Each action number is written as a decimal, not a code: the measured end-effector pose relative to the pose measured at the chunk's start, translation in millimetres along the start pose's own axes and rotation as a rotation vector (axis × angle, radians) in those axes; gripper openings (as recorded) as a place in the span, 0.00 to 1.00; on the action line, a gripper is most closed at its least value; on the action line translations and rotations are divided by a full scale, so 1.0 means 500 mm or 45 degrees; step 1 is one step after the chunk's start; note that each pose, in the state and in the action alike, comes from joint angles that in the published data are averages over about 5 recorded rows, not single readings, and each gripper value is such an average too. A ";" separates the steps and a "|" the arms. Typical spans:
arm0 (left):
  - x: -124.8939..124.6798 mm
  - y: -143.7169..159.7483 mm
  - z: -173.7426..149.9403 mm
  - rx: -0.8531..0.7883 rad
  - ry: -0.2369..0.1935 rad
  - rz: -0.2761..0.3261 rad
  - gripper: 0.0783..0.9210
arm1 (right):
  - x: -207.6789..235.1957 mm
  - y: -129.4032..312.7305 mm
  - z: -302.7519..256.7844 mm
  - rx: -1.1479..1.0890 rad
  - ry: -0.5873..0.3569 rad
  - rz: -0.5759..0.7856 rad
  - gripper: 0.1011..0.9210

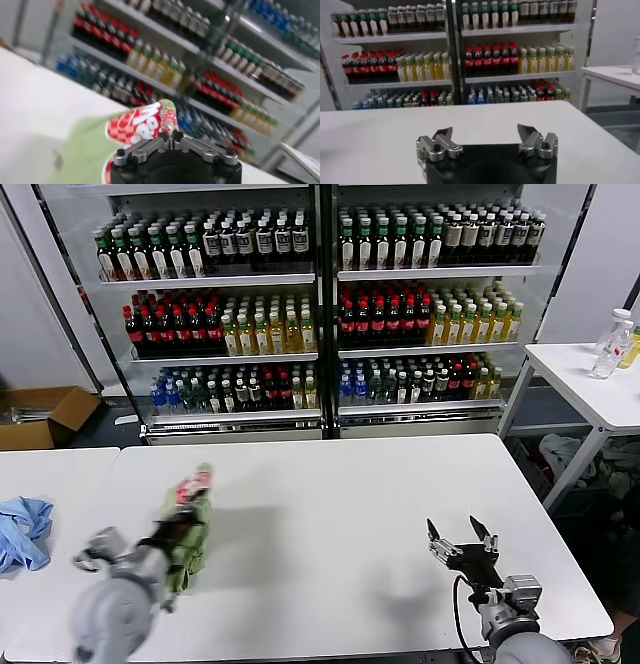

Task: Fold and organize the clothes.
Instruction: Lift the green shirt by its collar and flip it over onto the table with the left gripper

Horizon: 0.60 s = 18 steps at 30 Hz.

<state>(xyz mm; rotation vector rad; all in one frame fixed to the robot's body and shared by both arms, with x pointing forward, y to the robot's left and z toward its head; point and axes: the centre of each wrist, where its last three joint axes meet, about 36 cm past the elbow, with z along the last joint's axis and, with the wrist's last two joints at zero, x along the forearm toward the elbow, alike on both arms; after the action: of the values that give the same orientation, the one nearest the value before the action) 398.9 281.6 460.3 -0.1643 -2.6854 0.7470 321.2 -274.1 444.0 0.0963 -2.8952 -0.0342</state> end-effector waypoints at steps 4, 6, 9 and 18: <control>-0.066 -0.088 0.053 0.071 0.077 0.084 0.03 | 0.011 -0.011 -0.007 0.004 -0.012 0.028 0.88; -0.098 -0.131 0.077 0.100 0.114 0.122 0.03 | 0.015 -0.017 -0.012 0.008 -0.018 0.038 0.88; -0.141 -0.189 0.114 0.120 0.171 0.171 0.03 | 0.020 -0.026 -0.020 0.015 -0.030 0.052 0.88; -0.193 -0.313 0.217 -0.060 0.214 0.262 0.22 | 0.014 -0.029 -0.031 0.009 -0.040 0.057 0.88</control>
<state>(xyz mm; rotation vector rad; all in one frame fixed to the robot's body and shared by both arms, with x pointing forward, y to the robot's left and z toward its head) 446.9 76.6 425.6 -0.4985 -2.5522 0.6948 318.8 -289.3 460.2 0.0327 -2.9280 -0.0177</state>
